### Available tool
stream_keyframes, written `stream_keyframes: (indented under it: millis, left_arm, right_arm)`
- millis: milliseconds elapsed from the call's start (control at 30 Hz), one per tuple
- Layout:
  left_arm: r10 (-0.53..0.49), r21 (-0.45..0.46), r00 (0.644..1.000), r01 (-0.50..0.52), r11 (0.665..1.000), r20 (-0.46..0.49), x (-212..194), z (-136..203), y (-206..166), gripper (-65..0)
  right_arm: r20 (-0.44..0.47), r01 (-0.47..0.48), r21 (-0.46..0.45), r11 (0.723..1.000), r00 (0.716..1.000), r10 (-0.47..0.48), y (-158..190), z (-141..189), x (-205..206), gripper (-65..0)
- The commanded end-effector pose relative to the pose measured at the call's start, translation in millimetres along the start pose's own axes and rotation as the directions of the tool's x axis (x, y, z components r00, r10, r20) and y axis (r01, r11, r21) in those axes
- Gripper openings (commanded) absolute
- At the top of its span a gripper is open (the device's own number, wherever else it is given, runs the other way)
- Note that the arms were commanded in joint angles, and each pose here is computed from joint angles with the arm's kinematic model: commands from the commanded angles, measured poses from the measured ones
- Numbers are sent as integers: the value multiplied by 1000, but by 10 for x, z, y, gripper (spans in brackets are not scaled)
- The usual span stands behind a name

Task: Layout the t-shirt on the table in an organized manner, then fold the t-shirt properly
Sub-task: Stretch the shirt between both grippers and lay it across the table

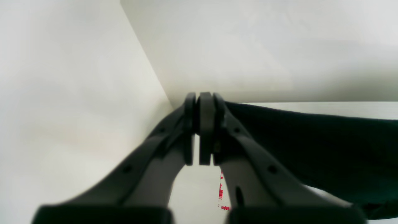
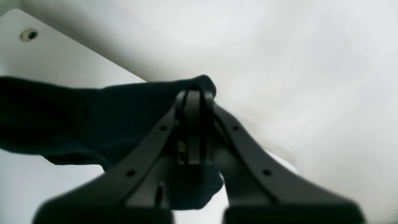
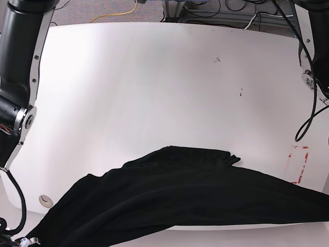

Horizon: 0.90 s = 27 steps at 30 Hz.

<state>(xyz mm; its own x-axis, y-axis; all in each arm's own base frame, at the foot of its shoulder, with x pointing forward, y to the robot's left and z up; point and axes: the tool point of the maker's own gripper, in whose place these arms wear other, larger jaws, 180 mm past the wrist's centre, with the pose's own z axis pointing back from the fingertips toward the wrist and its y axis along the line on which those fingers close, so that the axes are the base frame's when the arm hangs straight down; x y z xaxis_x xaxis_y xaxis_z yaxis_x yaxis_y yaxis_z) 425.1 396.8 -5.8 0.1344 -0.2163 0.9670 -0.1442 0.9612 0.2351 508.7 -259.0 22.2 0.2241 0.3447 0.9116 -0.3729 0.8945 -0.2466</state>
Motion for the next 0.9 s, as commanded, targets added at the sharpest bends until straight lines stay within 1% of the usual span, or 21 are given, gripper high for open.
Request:
stream_keyframes:
  millis: [0, 267, 500, 700, 767, 867]
  left_arm:
    - [-3, 28, 997, 1, 1000, 78, 230, 94, 126, -650]
    - [-32, 19, 997, 30, 999, 71, 187, 112, 136, -650]
    - [-33, 17, 998, 32, 999, 61, 150, 109, 132, -650]
    - [-53, 7, 998, 53, 999, -17, -99, 114, 78, -650]
    - [-70, 2, 997, 70, 998, -40, -199, 129, 42, -650]
    - [-96, -8, 993, 96, 995, -73, -360, 163, -35, -650]
  right_arm:
    - [85, -15, -23, 1000, 996, 16, -76, 146, 289, -650]
    - [96, -19, -27, 999, 995, 22, -87, 174, 350, -650]
    - [93, -19, -27, 999, 995, 22, -87, 173, 344, -650]
    - [83, -18, -24, 1000, 996, 20, -77, 158, 307, -650]
    - [69, -18, -24, 1000, 997, 20, -78, 153, 268, -650]
    - [30, -7, -20, 1000, 1000, 8, -85, 129, 91, -650]
